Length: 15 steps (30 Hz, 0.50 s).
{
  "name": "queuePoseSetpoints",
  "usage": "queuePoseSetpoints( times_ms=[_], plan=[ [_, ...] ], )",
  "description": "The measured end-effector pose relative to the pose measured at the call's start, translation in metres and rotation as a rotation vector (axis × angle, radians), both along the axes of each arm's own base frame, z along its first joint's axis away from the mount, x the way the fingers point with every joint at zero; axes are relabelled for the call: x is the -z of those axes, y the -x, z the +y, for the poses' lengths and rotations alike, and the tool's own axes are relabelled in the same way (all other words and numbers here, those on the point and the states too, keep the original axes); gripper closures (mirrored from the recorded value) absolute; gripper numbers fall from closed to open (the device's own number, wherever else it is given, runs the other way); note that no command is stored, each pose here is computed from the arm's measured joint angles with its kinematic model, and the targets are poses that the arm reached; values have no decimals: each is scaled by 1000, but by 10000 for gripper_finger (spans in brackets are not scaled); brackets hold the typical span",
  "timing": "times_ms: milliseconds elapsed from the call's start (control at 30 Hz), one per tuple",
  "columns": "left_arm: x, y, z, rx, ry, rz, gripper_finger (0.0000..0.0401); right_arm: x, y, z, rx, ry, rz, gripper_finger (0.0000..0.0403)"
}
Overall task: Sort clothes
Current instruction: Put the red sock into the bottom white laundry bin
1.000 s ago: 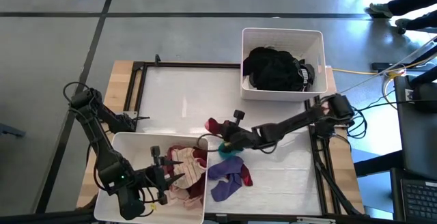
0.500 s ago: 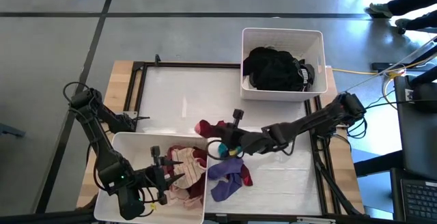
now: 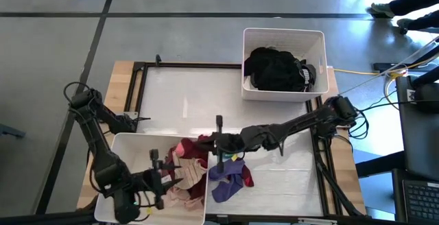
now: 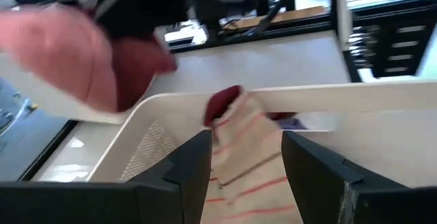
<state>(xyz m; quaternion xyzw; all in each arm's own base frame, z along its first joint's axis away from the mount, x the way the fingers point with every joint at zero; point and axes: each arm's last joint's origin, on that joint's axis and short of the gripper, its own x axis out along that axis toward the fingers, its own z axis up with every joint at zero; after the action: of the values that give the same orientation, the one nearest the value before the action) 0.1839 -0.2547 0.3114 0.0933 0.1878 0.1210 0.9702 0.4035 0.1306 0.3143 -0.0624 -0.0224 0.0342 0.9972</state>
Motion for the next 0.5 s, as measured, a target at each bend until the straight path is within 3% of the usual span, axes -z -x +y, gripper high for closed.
queuePoseSetpoints(
  times_ms=[233,500],
  plan=[
    [-9,23,-16,76,5,-34,232,24,-17,6,-21,-18,-57,373],
    [-11,32,-20,61,-33,-97,232,34,-26,8,-20,-11,-35,251]
  ],
)
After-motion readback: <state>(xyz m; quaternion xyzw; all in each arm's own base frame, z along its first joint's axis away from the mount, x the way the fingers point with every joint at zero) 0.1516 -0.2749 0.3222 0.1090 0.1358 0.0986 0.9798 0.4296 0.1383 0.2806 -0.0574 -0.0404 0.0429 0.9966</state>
